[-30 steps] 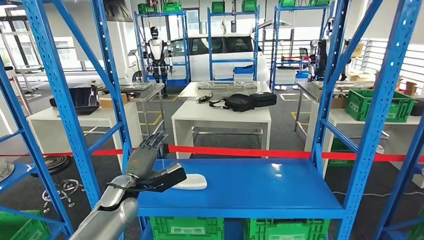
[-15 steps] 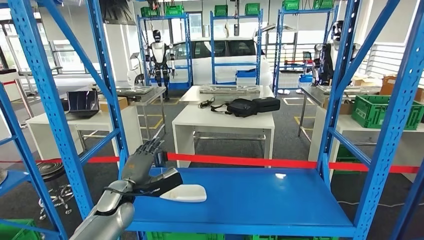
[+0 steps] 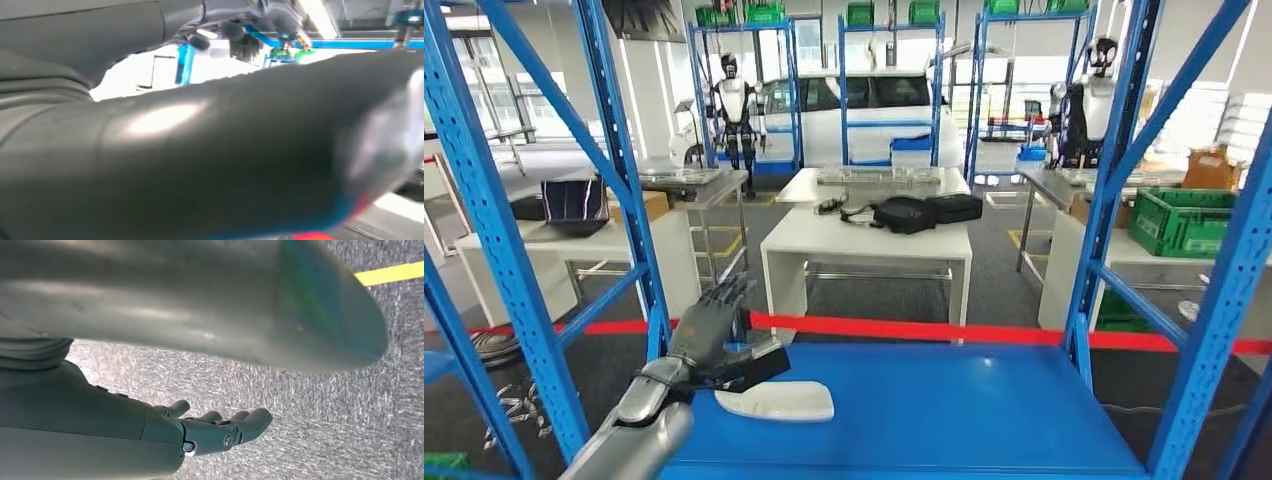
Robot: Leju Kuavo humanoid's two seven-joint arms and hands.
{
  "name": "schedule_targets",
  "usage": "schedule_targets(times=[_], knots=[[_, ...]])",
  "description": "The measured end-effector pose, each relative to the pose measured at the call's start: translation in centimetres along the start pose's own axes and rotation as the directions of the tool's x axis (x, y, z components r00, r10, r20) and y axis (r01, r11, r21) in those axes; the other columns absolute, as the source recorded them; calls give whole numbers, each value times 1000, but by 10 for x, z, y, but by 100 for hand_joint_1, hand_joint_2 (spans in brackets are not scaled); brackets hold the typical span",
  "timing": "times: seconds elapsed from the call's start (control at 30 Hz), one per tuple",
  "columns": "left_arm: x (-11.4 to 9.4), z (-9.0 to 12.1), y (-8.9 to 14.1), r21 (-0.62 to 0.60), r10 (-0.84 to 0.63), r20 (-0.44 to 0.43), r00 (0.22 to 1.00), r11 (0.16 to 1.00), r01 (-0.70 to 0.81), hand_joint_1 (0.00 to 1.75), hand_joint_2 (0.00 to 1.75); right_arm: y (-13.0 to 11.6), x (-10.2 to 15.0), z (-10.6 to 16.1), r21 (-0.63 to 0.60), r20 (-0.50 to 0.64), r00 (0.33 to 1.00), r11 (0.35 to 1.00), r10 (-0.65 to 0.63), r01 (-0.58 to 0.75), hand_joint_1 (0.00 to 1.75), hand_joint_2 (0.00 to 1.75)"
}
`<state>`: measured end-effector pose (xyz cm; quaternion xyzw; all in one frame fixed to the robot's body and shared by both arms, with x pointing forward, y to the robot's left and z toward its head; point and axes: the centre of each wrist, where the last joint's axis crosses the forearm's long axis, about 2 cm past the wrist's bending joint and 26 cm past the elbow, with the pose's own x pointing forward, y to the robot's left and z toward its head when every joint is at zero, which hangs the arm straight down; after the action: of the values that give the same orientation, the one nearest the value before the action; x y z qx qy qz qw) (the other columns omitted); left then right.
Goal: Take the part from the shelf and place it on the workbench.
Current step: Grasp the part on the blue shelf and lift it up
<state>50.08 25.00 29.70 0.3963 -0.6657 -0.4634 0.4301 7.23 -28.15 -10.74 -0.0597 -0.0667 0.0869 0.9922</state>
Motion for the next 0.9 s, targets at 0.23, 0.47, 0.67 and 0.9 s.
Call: schedule_targets(times=[0.23,0.47,0.67,0.9], knots=[[6,-1,-1,0,6,13,1000,1000,-6,0,0,-1,1,0,-1,2,1000,1000,1,-1,0,0],[7,0,-5,-8,9,15,1000,1000,-9,0,0,-2,-2,0,-4,-7,1000,1000,1,-1,0,0],[6,0,-4,-6,8,17,1000,1000,-8,0,0,-3,-3,0,-7,-8,1000,1000,1,-1,0,0],[5,3,-10,-20,11,14,1000,1000,-11,0,0,-3,-5,-1,-7,-12,1000,1000,1,-1,0,0]])
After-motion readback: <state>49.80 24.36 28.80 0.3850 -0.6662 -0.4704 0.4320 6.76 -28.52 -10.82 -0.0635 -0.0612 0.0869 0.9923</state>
